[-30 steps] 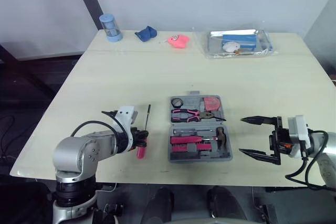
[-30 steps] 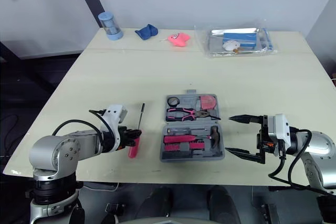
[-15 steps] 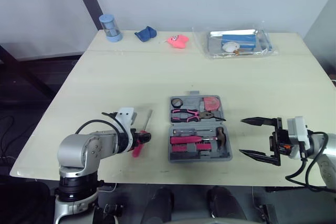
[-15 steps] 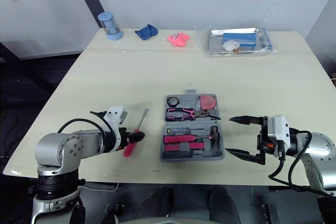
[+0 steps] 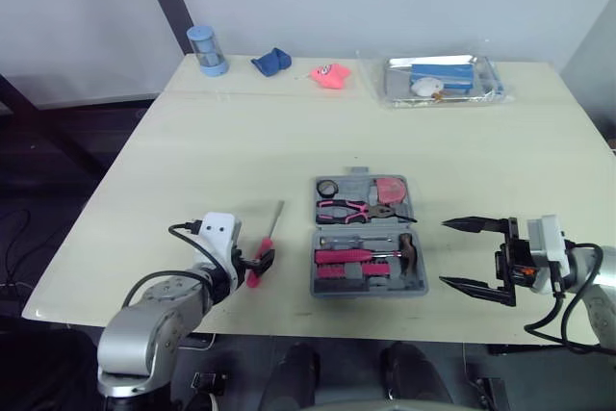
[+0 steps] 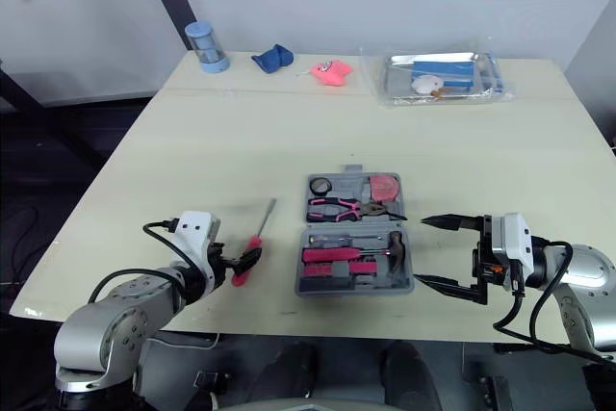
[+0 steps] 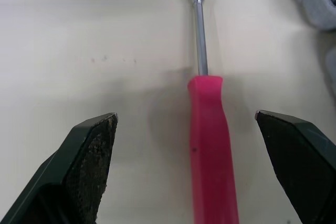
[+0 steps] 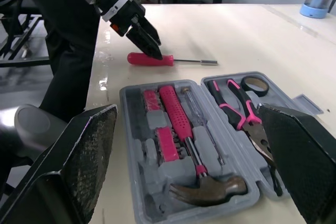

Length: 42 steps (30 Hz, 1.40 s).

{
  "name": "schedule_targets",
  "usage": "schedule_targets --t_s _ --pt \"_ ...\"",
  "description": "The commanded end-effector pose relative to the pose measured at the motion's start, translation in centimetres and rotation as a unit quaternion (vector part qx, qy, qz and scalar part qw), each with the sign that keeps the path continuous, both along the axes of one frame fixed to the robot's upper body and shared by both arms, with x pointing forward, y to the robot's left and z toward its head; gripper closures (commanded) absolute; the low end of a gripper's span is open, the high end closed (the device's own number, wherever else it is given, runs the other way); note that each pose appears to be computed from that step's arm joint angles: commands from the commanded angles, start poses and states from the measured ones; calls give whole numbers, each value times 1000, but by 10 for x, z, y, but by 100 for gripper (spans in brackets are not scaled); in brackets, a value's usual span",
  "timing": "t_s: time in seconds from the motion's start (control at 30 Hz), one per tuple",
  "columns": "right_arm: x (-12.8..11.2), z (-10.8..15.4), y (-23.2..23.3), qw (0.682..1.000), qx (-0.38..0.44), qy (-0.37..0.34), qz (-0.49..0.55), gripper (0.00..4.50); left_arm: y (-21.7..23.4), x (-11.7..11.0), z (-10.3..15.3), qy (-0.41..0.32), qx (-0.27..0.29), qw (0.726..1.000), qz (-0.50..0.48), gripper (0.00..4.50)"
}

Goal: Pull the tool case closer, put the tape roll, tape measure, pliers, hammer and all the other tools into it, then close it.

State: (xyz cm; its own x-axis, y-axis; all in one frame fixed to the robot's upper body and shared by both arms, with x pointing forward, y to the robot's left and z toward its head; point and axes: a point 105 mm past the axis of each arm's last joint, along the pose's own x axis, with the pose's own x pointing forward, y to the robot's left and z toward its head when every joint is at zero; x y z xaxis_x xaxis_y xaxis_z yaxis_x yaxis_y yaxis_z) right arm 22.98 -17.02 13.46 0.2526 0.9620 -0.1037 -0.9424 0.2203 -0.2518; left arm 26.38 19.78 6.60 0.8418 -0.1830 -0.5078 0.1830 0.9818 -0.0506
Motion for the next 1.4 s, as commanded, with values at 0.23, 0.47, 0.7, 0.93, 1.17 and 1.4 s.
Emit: schedule_targets --t_s 0.23,0.47,0.7,0.93,1.17,1.4 --pt "1 13 2 1000 1 -26 5 0 -18 13 -7 -68 -23 997 -1 2" --pt "2 16 3 1000 1 -30 -2 0 -17 5 -27 -44 -12 999 -3 2" --pt "2 18 4 1000 0 -31 -5 0 -21 11 -37 -45 -16 999 -3 2" --pt "1 19 4 1000 0 -30 -7 0 -21 17 -40 -49 -23 999 -1 56" --pt "0 17 1 1000 -2 -30 -10 0 -22 15 -42 -46 -26 999 -2 348" --pt "-1 17 -1 1000 -3 -29 -10 0 -16 10 -40 -47 -18 999 0 397"
